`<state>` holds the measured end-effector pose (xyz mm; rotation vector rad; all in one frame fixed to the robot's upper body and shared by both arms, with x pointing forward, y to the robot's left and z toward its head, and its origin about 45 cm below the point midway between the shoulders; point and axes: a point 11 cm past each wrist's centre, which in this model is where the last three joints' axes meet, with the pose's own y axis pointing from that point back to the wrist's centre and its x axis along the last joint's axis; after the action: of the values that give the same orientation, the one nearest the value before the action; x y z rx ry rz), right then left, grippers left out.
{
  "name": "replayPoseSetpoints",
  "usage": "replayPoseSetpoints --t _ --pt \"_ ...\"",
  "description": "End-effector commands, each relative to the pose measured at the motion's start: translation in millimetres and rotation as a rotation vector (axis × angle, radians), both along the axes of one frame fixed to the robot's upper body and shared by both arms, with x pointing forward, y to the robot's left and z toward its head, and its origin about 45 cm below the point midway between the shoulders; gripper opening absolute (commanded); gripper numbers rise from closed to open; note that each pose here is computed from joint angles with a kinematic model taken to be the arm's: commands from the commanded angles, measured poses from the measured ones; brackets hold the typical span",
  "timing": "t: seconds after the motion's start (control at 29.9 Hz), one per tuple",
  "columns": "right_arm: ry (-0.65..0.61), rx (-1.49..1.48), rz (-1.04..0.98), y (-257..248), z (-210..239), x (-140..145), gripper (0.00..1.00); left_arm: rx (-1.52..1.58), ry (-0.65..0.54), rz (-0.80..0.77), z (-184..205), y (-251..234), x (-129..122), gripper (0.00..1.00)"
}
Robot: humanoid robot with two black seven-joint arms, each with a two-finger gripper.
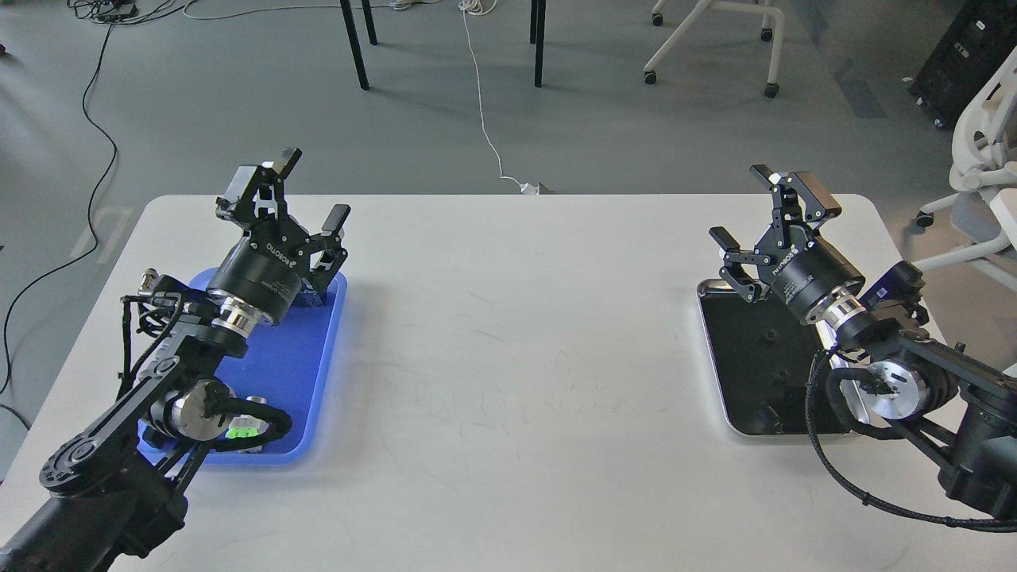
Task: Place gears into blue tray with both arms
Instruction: 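Move the right gripper up and over the metal tray, then lower the right gripper into the metal tray and grasp the small black piece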
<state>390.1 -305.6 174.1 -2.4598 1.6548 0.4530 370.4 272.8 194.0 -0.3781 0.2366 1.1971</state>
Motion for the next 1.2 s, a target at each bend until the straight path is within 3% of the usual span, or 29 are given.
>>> replayPoseSetpoints --t 0.0,0.47,0.94,1.17 --pt "0.012 0.001 0.001 3 -6 -1 0.99 -0.001 0.008 -0.003 -3 0 -3 0.98" --pt "-0.049 -0.129 0.073 5 9 9 0.99 -0.002 -0.07 0.025 9 12 0 0.98" --pt "-0.281 -1.269 0.685 -37 73 15 0.99 -0.005 -0.09 0.015 10 7 -4 0.98" --pt "-0.29 -1.777 0.98 -75 77 14 0.98 -0.004 -0.098 0.008 13 6 -5 0.98"
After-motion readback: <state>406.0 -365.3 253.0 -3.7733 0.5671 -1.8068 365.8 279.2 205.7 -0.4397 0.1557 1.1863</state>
